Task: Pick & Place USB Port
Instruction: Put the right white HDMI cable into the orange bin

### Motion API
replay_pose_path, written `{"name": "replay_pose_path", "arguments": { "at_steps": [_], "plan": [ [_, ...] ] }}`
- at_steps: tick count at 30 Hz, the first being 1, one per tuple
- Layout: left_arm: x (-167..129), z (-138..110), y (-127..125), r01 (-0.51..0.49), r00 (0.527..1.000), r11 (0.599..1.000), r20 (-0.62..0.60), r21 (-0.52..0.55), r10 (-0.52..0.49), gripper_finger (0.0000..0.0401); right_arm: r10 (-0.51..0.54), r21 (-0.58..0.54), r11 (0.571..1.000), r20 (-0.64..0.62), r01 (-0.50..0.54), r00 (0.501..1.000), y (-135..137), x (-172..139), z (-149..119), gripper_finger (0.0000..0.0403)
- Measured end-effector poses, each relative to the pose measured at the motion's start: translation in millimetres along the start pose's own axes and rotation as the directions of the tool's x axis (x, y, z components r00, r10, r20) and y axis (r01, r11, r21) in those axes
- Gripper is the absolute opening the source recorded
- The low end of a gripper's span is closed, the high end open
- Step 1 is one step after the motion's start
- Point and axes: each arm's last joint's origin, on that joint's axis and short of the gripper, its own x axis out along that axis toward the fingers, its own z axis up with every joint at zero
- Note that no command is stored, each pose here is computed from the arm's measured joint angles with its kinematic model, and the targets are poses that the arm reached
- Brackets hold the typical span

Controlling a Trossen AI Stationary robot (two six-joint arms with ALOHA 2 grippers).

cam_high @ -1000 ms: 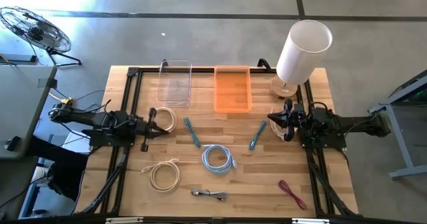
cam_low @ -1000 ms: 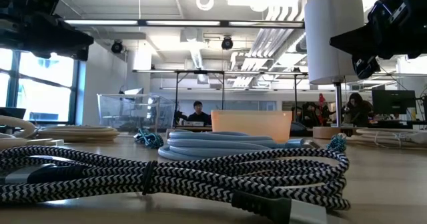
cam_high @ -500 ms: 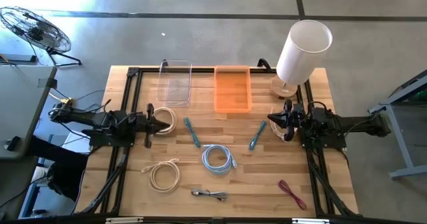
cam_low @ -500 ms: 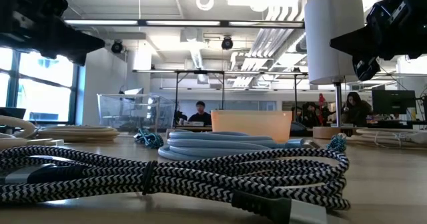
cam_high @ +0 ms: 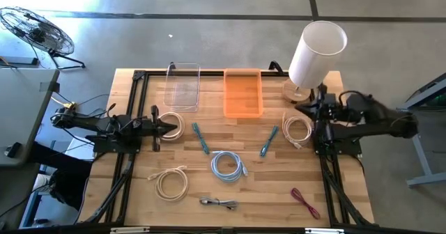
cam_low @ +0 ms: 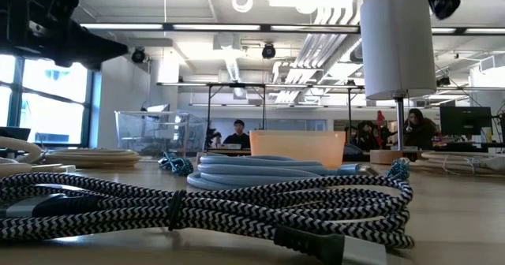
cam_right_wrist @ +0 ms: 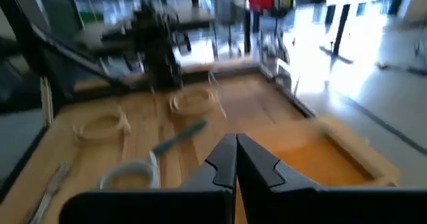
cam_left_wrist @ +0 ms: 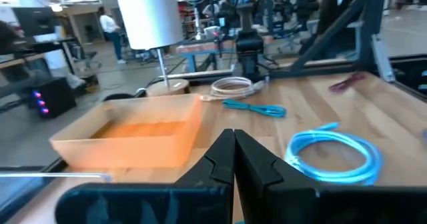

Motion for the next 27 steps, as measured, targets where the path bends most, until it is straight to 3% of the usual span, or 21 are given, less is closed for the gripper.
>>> {"name": "replay_pose_path", "arguments": {
  "at_steps": [3,6,8,11,14,21,27],
  "plan": [
    [0,-2,0,-0.008,1.0,1.0,-0.018,0.008,0.008,0.0001,-0.035,-0.01,0.999,-0.21,0.033,0.977,4,1,26,0.0],
    [0,-3,0,-0.006,1.0,1.0,-0.03,0.013,0.006,0.0001,-0.08,-0.019,0.997,-0.433,0.08,0.898,9,10,45,0.0],
    [0,-3,0,-0.005,0.999,1.0,-0.033,0.014,0.006,0.0001,-0.115,-0.031,0.992,-0.585,0.119,0.803,12,17,50,0.0],
    [0,-3,0,-0.014,0.999,0.999,-0.036,0.036,0.015,0.0001,-0.149,-0.051,0.984,-0.773,0.173,0.617,16,31,48,0.0],
    [0,-3,1,-0.023,0.999,0.994,-0.036,0.11,0.027,0.0001,-0.149,-0.061,0.978,-0.87,0.198,0.47,20,48,37,0.0],
    [0,-1,0,-0.007,1.0,0.996,-0.012,0.094,0.008,0.0001,-0.1,-0.028,0.98,-0.925,0.197,0.367,24,77,-6,0.002],
    [0,-1,-1,0.029,1.0,1.0,-0.004,0.007,-0.029,0.0001,-0.082,-0.005,0.974,-0.941,0.228,0.329,22,89,-47,0.0093]
  ]
}}
